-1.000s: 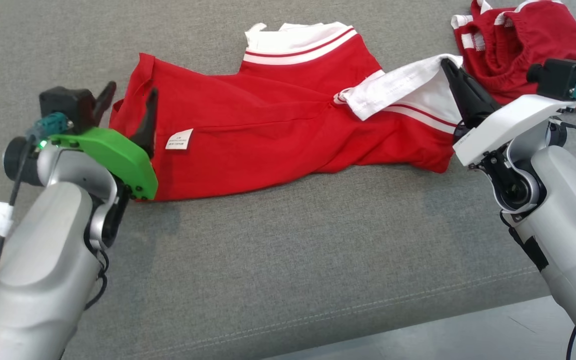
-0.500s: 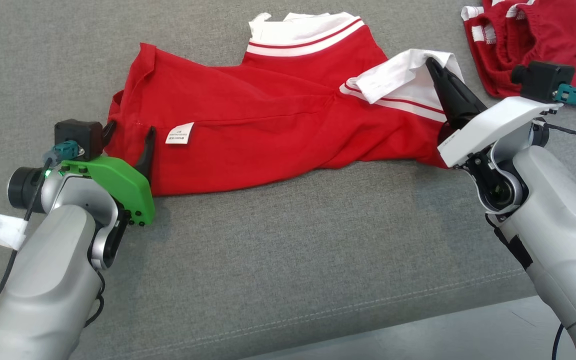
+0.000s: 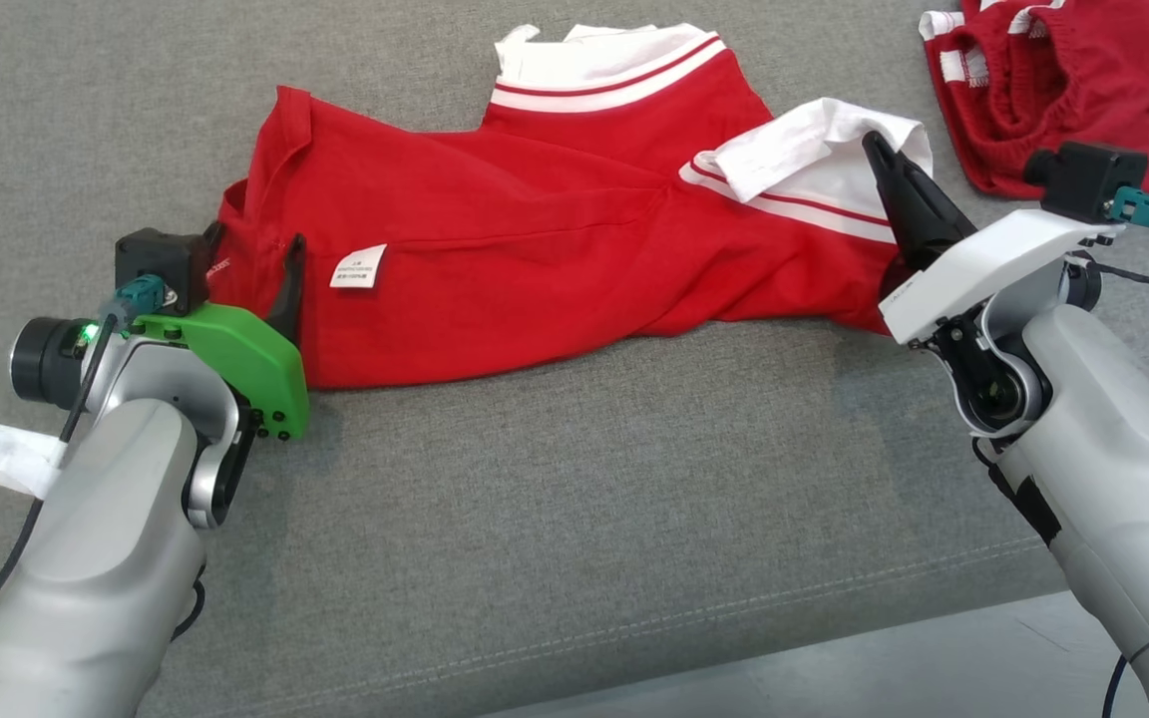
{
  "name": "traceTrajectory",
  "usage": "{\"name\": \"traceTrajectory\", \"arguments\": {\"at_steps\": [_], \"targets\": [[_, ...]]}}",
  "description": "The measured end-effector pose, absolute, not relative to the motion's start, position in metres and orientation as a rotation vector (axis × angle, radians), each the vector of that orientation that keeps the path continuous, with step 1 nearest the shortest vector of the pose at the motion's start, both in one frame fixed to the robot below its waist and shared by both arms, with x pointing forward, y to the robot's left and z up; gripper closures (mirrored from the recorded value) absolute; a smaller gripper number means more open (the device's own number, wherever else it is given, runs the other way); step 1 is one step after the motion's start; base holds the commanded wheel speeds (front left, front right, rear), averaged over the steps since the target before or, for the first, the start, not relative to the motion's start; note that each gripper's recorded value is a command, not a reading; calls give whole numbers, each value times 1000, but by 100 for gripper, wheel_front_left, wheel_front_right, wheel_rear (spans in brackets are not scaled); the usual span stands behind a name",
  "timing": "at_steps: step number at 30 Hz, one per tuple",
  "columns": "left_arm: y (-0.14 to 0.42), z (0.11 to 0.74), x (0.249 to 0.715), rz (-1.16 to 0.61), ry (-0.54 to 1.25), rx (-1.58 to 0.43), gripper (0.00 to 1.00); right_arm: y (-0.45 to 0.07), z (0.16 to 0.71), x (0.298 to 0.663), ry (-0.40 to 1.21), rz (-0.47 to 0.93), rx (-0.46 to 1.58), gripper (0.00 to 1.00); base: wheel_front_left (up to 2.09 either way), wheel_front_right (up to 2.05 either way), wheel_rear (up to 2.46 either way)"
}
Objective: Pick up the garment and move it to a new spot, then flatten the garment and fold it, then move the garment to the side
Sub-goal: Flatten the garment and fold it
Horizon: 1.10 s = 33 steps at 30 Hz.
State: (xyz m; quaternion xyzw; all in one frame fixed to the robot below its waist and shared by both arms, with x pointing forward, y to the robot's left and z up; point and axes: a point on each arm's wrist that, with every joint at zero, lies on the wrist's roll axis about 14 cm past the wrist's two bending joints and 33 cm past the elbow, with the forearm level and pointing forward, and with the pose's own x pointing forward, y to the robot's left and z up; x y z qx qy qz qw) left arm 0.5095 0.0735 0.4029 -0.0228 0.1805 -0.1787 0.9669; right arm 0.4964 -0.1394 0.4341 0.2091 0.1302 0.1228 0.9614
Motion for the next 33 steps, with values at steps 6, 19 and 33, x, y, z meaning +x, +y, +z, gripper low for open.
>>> {"name": "traceTrajectory", "arguments": {"at_steps": [6, 19, 33], "targets": [[64, 408, 509, -374, 348, -59, 5, -138, 430, 495, 274, 245, 428, 100, 0, 0, 0], [62, 407, 509, -371, 348, -59, 29, -135, 433, 497, 262, 249, 442, 100, 0, 0, 0], [60, 413, 505, -376, 309, -19, 22, -128, 435, 494, 263, 266, 446, 100, 0, 0, 0]]}}
